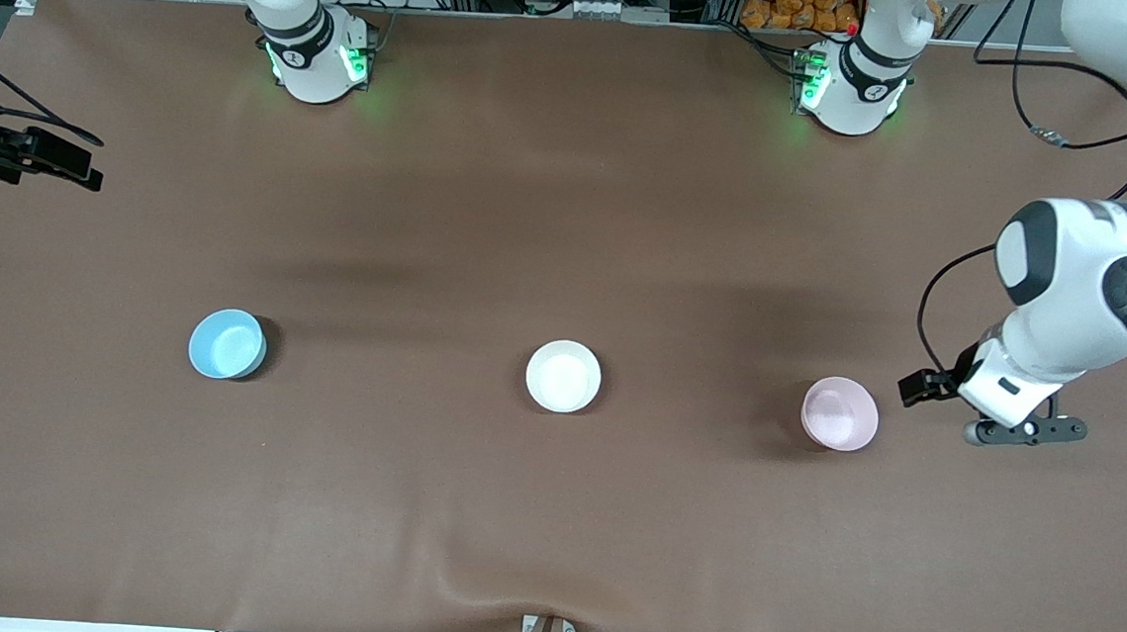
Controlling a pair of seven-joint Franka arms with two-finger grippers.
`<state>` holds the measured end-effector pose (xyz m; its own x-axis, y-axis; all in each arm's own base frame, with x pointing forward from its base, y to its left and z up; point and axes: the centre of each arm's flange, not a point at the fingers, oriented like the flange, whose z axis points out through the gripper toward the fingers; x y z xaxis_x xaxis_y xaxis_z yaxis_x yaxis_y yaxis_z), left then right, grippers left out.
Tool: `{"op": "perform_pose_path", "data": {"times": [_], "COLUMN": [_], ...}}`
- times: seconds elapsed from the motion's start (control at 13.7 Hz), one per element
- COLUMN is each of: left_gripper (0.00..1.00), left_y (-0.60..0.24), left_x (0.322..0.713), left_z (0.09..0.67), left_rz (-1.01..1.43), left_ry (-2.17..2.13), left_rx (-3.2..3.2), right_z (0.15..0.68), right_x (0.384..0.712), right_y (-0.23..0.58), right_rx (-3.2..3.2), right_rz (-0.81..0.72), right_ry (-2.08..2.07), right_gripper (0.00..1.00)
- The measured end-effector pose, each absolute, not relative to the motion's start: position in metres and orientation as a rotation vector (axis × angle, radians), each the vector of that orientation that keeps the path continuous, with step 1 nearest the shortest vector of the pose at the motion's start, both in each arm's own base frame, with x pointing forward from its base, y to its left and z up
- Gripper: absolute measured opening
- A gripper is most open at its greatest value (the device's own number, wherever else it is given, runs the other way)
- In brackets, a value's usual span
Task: Stack pink and blue bowls on white bowl
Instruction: 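Move the left gripper down over the pink bowl, then grasp the pink bowl rim with the left gripper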
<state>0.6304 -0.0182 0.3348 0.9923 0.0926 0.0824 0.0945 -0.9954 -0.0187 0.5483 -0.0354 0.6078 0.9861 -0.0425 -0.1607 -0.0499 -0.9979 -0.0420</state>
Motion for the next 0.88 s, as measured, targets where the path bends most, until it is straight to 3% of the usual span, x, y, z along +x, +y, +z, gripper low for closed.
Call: {"op": "perform_pose_path", "data": {"times": [0.37,0.88], "left_gripper": [1.0,0.8], "left_y": [-0.018,-0.026], "left_x": [0.63,0.627], "left_z": [0.287,0.232], "left_rz": [-0.115,-0.069], "left_ry": [-0.2,-0.21], "left_rx": [-3.141,-3.155], "right_z": [0.606,0.604], "right_x": [0.55,0.551], "right_y": [-0.035,-0.035], "right_rx": [-3.085,-3.085], "right_rz": [0.249,0.25], "right_ry": [0.071,0.071], "right_gripper": [1.0,1.0]}}
